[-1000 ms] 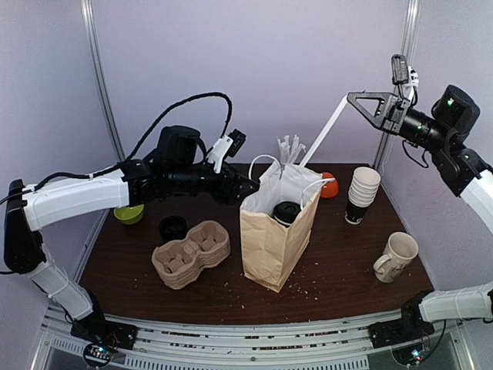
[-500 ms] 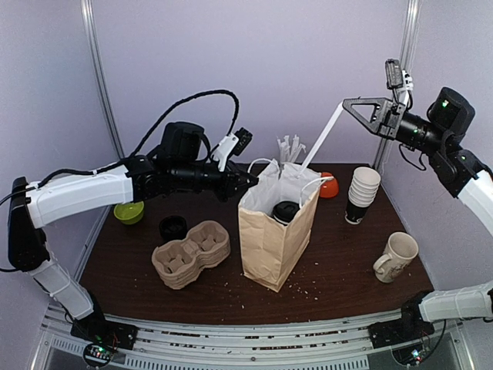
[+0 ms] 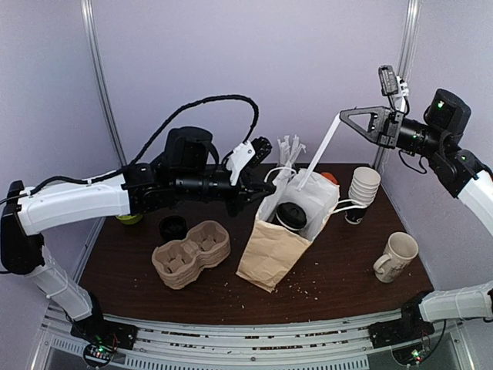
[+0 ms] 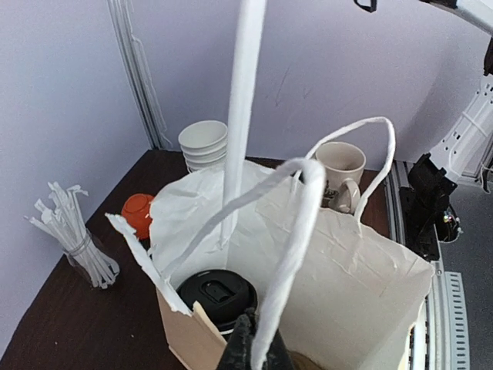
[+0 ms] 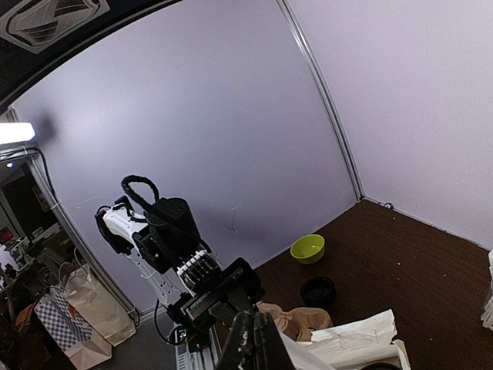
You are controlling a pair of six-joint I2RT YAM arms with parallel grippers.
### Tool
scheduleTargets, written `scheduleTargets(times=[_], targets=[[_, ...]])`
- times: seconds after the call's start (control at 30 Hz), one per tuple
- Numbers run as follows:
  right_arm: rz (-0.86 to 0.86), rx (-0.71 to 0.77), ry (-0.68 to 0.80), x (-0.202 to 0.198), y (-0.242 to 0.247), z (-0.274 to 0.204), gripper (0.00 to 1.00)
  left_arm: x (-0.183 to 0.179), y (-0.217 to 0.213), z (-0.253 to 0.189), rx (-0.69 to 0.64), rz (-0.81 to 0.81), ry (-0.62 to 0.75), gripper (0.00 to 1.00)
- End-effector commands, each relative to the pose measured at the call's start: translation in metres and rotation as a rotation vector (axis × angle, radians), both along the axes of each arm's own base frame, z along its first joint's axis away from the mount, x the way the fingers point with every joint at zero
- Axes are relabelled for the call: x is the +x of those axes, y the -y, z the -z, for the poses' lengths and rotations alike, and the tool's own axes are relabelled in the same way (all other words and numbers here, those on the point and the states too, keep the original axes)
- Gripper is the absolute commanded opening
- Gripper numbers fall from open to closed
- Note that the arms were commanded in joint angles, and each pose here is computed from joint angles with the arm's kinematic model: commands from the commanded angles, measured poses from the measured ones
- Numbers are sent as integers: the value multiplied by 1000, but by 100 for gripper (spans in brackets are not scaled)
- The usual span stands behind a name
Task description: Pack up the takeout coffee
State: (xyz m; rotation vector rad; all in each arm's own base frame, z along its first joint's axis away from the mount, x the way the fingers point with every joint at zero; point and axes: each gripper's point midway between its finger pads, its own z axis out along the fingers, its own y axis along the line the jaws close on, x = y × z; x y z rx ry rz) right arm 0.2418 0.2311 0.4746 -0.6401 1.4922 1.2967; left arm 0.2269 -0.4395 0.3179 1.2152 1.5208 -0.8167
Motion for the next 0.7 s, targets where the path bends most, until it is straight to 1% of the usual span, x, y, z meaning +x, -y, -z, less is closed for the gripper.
scheduleTargets(times=[0.0,0.17,0.3,0.5,0.67], targets=[[-55,-51,3,-18,-1,15,0,-16,3,-36,-81,9,186,0],[-53,-110,-4,-29,3,31,0,-37,5,-46,-116,60,242,0],[-53,-117,-4,-38,6,39,0,-56,2,-43,-152,131,272,0],[-108,-109,-28,-48,5,47,0,-84,-2,-38,-183,279,274,0],[-161,-70,-42,-56,1,50,0,-99,-8,-32,-208,342,246,0]])
